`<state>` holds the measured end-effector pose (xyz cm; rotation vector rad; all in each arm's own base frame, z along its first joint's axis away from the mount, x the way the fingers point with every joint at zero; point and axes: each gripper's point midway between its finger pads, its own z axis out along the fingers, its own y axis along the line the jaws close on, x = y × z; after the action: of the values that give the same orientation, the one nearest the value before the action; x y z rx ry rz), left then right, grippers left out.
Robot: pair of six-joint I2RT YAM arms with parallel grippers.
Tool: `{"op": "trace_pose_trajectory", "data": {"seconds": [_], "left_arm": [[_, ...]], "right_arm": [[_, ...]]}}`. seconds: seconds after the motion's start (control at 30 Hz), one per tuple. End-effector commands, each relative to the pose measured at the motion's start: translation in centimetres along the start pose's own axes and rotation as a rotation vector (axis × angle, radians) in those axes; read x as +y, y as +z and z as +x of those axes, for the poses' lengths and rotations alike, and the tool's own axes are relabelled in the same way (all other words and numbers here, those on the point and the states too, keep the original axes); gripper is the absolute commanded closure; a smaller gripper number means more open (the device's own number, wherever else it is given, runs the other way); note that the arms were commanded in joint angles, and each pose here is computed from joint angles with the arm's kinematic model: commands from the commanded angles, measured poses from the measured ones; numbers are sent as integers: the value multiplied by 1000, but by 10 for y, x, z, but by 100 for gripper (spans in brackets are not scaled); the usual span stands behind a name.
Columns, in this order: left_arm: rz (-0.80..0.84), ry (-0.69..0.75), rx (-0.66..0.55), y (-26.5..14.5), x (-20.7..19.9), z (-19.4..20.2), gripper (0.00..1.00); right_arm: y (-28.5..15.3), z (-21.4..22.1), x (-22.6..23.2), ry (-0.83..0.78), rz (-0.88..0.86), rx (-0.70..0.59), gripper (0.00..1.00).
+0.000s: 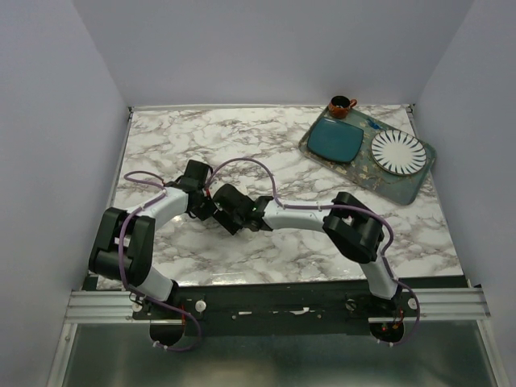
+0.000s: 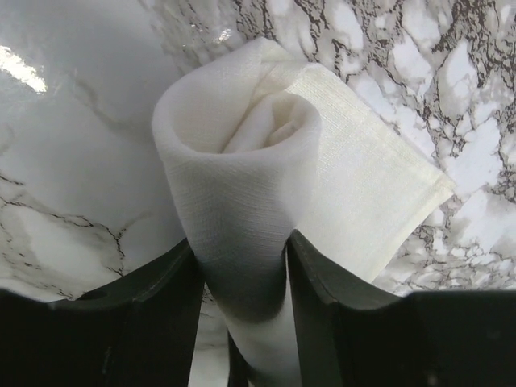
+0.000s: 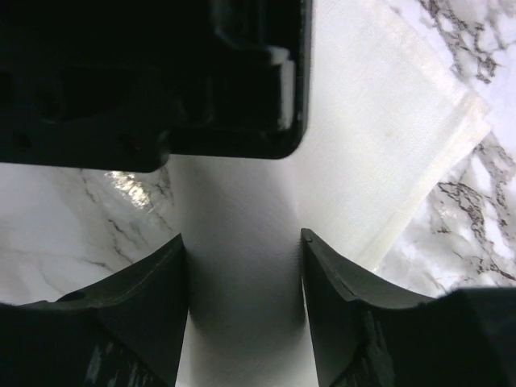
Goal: Fold the napkin, place the utensils inside, and roll it up
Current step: Roll the napkin with the utensil
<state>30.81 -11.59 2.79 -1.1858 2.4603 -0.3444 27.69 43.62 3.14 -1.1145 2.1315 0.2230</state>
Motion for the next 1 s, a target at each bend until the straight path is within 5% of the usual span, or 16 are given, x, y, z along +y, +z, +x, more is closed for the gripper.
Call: {"op": "trace_pose_trajectory", "data": {"seconds": [0.0, 0.27, 0.53, 0.97], "left_arm": [[26, 62, -34, -4, -1, -7, 38], [111, 188, -102, -25, -12, -23, 12], [289, 188, -91, -44, -36, -16, 13], [252, 155, -51, -4, -48, -15, 18]], "right_arm": [[7, 10, 6, 92, -96, 27, 47], [-1, 17, 13, 391, -477, 128, 57], [-6, 25, 13, 761, -909, 291, 55], [-1, 25, 0, 892, -964, 298, 52]]}}
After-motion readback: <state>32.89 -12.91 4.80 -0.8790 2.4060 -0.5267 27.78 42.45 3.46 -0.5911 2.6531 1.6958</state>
